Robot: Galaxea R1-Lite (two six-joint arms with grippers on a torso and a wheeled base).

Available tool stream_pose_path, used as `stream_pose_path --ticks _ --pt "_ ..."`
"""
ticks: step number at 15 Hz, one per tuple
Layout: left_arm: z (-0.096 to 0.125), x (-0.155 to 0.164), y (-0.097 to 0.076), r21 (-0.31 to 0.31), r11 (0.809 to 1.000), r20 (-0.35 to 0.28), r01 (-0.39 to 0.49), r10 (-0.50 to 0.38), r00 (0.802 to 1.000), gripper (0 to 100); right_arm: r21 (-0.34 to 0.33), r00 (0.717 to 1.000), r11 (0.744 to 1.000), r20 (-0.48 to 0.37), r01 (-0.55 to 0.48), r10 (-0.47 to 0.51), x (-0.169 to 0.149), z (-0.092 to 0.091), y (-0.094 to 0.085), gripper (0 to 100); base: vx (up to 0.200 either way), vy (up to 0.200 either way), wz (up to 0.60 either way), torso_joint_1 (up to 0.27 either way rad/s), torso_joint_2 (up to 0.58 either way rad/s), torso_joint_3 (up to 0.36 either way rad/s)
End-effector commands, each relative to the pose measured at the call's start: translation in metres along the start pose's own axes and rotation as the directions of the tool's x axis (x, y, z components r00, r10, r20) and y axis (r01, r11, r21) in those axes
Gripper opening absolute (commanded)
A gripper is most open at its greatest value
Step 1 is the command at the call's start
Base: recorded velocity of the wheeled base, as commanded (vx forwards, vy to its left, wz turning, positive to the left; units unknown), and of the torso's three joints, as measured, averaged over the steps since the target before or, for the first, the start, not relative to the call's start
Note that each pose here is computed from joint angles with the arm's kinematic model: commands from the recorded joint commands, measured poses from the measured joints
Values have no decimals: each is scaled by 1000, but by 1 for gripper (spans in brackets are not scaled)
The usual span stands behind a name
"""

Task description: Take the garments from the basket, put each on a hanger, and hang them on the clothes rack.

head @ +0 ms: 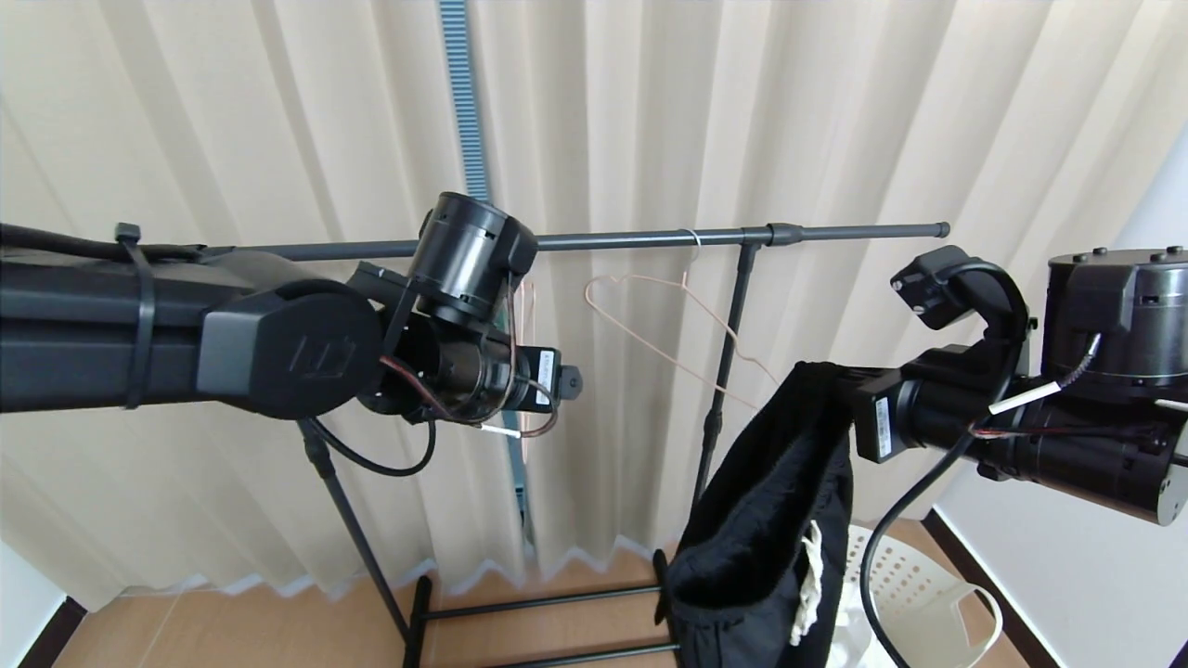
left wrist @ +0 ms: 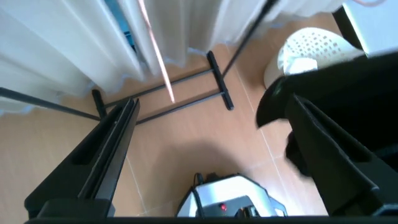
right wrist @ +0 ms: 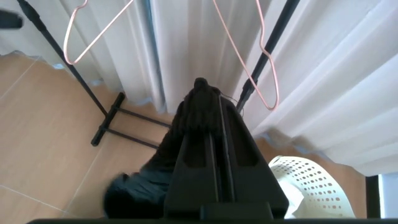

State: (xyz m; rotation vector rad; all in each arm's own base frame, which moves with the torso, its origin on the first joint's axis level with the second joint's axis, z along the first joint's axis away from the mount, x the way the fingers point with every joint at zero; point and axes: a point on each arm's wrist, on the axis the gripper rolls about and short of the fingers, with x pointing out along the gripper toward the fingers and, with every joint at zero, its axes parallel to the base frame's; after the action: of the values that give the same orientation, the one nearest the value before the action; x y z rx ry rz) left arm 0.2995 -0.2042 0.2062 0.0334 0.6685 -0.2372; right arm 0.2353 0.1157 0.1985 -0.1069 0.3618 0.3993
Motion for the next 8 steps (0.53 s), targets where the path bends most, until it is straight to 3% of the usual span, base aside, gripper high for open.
stream_pose_path --ticks 1,2,8 --pt "0 23 3 -8 1000 -25 -27 27 999 100 -1 1000 1000 3 -1 1 -1 0 0 0 0 0 0 0 0 0" --pt "6 46 6 -22 998 -28 -51 50 998 100 -1 1000 1000 3 -1 1 -1 0 0 0 0 0 0 0 0 0" --pt "15 104 12 -52 995 -26 -89 88 996 100 -1 1000 1000 -2 -1 1 0 -1 0 0 0 0 0 0 0 0"
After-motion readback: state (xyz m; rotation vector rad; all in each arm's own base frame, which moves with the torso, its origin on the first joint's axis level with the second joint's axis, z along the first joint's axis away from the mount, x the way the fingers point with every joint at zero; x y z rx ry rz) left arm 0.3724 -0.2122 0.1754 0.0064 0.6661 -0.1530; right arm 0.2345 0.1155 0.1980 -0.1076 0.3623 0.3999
